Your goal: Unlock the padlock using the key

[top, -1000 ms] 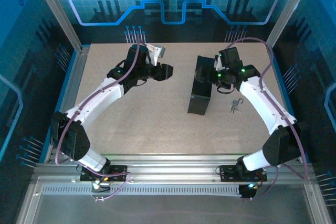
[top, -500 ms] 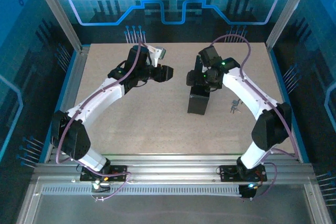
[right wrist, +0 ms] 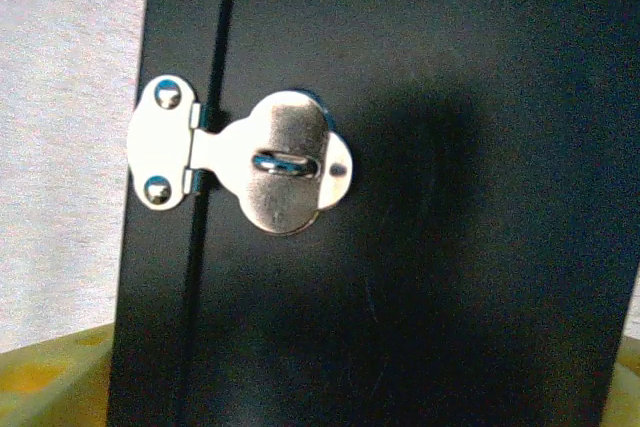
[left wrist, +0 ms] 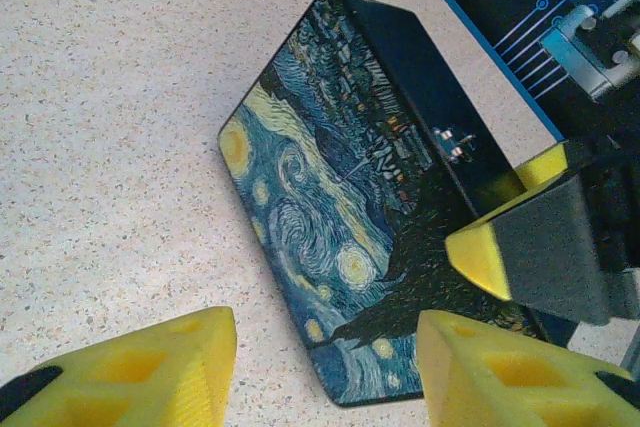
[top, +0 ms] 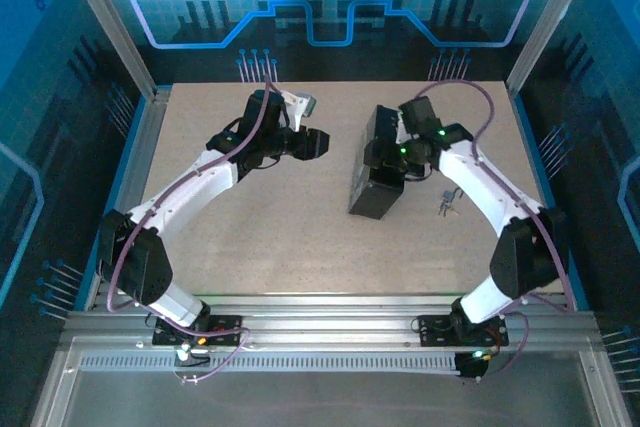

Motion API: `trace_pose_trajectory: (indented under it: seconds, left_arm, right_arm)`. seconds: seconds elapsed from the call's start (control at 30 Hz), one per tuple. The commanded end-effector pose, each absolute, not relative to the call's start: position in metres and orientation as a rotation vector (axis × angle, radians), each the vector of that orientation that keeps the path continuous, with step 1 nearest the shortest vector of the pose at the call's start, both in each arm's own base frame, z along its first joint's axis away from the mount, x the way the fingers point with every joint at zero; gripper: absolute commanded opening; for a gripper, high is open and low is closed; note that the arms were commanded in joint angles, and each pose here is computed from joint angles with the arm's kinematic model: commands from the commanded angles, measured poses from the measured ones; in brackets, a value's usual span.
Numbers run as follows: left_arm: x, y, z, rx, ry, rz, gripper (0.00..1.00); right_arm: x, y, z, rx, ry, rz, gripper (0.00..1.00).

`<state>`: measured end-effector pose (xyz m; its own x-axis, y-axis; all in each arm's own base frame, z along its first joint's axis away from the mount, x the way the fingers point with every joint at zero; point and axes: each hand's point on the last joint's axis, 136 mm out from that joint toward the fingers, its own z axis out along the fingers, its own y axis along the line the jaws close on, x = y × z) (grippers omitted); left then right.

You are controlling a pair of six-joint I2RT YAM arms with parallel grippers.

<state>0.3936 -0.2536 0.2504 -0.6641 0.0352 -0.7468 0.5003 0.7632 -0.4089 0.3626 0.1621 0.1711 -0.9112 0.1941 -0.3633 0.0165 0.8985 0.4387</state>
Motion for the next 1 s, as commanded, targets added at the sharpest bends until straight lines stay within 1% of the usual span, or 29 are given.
trace_pose_trajectory:
  seconds: [0.0,0.1,0.2,0.37,0.53,0.57,0.77,0.97]
  left_arm:
    - [0.393,-0.248,0.241,0.383,2.228,-0.771,0.52]
    - [0.399,-0.240,0.238,0.333,2.240,-0.707,0.53]
    - [0.407,-0.224,0.226,0.258,2.276,-0.599,0.54]
    - [0.414,-0.192,0.186,0.130,2.366,-0.410,0.54]
    - [0.421,-0.169,0.150,0.005,2.401,-0.304,0.55]
    - [0.423,-0.164,0.143,-0.019,2.403,-0.275,0.55]
    - [0.437,-0.147,0.117,-0.102,2.413,-0.168,0.55]
    - [0.445,-0.151,0.100,-0.094,2.450,-0.184,0.55]
  right_arm:
    - [0.359,0.216,0.193,0.085,2.516,1.225,0.82]
    - [0.361,0.238,0.191,0.062,2.471,1.436,0.84]
    - [0.367,0.255,0.180,0.042,2.488,1.493,0.87]
    - [0.375,0.268,0.154,0.001,2.570,1.461,0.90]
    - [0.386,0.269,0.133,-0.026,2.619,1.431,0.97]
    - [0.388,0.270,0.130,-0.031,2.623,1.436,1.00]
    - [0.399,0.273,0.108,-0.022,2.659,1.482,1.00]
    - [0.403,0.261,0.088,-0.024,2.739,1.372,1.00]
